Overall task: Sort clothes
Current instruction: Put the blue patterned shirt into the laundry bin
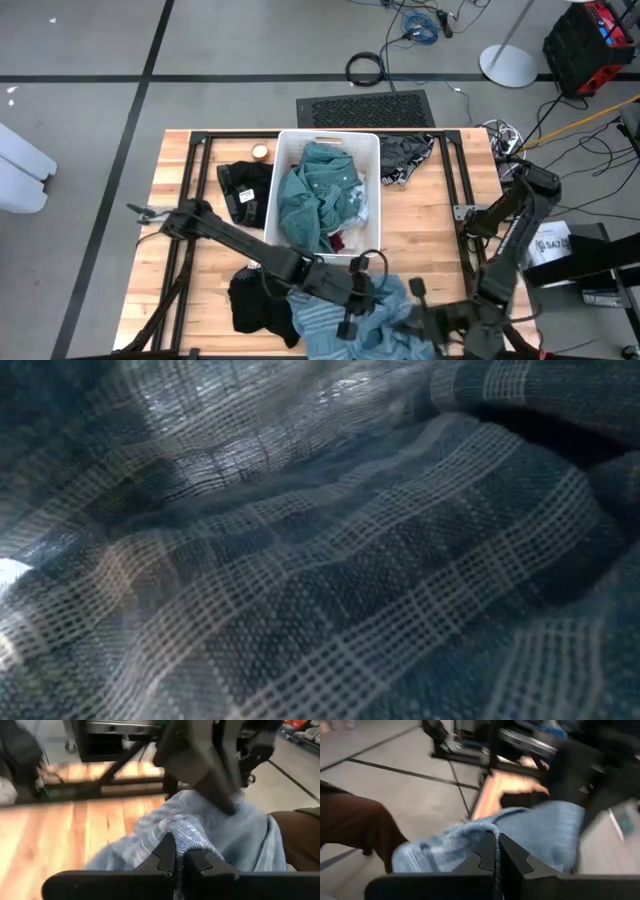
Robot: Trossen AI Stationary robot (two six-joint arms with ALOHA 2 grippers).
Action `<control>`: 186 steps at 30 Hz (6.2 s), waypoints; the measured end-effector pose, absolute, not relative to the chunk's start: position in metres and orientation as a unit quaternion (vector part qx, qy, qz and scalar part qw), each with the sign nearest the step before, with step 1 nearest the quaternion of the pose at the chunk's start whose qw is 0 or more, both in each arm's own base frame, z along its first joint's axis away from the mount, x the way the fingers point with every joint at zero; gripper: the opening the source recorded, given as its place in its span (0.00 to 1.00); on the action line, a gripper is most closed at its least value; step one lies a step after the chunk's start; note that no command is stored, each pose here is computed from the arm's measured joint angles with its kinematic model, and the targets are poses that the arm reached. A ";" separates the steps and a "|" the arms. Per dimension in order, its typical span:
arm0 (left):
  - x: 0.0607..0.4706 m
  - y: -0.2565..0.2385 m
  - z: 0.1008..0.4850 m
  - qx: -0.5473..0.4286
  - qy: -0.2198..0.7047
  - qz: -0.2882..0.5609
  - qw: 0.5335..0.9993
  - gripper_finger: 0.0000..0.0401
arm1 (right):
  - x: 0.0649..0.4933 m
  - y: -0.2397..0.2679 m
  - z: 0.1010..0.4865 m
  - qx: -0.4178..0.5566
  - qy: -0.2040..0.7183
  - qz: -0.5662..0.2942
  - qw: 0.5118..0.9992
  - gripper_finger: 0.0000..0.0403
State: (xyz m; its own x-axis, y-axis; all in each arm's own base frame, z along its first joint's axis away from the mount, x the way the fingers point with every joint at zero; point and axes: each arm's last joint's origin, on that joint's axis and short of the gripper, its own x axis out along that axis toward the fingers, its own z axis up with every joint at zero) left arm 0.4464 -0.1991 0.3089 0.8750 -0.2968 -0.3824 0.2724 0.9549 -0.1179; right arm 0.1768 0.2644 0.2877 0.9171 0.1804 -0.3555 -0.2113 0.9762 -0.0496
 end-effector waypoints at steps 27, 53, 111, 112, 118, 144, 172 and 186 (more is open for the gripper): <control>0.463 -0.206 0.244 -0.078 0.301 -0.103 0.945 0.03 | 0.197 0.224 0.227 0.003 0.295 0.056 0.954 0.47; 0.450 -0.202 0.268 0.098 0.361 -0.038 0.926 0.42 | 0.224 0.219 0.214 0.037 0.337 0.114 0.934 0.03; 0.307 -0.195 0.435 0.161 0.253 0.151 0.942 0.46 | 0.082 0.023 0.612 -0.118 0.006 -0.328 0.937 0.00; 0.307 -0.195 0.434 0.161 0.253 0.150 0.942 0.46 | 0.086 0.027 0.601 -0.108 0.020 -0.305 0.946 0.00; 0.306 -0.198 0.434 0.160 0.252 0.147 0.943 0.46 | 0.111 0.056 0.541 -0.010 0.163 -0.173 0.971 0.00; 0.304 -0.204 0.436 0.129 0.241 0.143 0.951 0.46 | 0.122 0.242 0.389 0.118 0.276 -0.140 0.943 0.00; 0.307 -0.202 0.437 0.117 0.237 0.137 0.955 0.46 | 0.100 0.117 0.251 0.281 0.517 -0.240 0.772 0.08; 0.307 -0.202 0.436 0.117 0.239 0.134 0.955 0.46 | 0.119 0.097 0.195 0.288 0.568 -0.295 0.713 0.55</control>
